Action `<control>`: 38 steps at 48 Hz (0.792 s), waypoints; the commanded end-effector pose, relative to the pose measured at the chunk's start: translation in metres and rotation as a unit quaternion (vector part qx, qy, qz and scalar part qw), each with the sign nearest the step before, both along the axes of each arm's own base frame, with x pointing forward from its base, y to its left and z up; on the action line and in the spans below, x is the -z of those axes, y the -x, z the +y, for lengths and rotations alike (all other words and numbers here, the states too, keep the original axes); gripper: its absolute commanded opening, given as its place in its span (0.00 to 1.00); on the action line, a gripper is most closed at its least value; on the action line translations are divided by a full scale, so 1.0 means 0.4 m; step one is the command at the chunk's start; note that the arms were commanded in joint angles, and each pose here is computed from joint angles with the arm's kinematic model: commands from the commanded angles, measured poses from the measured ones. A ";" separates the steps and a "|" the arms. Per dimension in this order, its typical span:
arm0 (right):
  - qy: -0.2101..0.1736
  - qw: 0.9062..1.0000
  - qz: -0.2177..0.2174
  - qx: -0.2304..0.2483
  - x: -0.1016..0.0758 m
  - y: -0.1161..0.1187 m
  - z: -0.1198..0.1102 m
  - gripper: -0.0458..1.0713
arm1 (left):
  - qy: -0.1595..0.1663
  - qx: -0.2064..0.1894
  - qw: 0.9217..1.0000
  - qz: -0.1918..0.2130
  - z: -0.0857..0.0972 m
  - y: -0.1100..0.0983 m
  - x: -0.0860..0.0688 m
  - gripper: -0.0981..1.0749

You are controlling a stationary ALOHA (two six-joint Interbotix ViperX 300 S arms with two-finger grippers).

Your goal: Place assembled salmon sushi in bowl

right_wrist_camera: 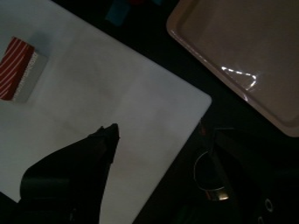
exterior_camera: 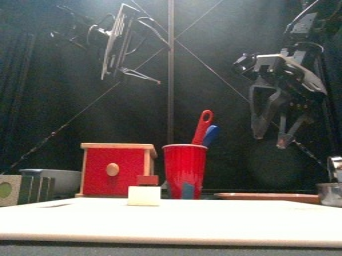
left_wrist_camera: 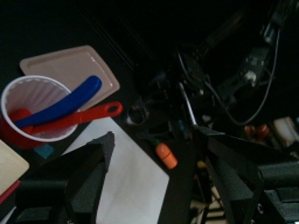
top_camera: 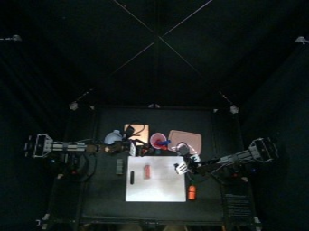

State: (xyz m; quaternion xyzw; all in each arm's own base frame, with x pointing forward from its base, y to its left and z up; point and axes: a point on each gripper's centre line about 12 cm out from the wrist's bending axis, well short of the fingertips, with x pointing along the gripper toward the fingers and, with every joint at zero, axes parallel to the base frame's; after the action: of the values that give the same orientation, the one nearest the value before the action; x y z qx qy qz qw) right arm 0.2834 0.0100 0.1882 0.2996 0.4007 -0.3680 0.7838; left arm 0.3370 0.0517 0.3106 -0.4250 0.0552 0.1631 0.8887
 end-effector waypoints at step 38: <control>-0.009 0.999 -0.032 0.005 -0.027 -0.021 -0.019 0.95 | -0.139 0.075 0.982 -0.106 0.057 0.097 -0.389 0.95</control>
State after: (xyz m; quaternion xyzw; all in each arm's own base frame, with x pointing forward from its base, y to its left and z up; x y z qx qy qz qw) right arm 0.2871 0.0034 0.1886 0.3119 0.3916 -0.3642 0.7853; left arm 0.2993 0.0768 0.4445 -0.3233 -0.0144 0.0683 0.9437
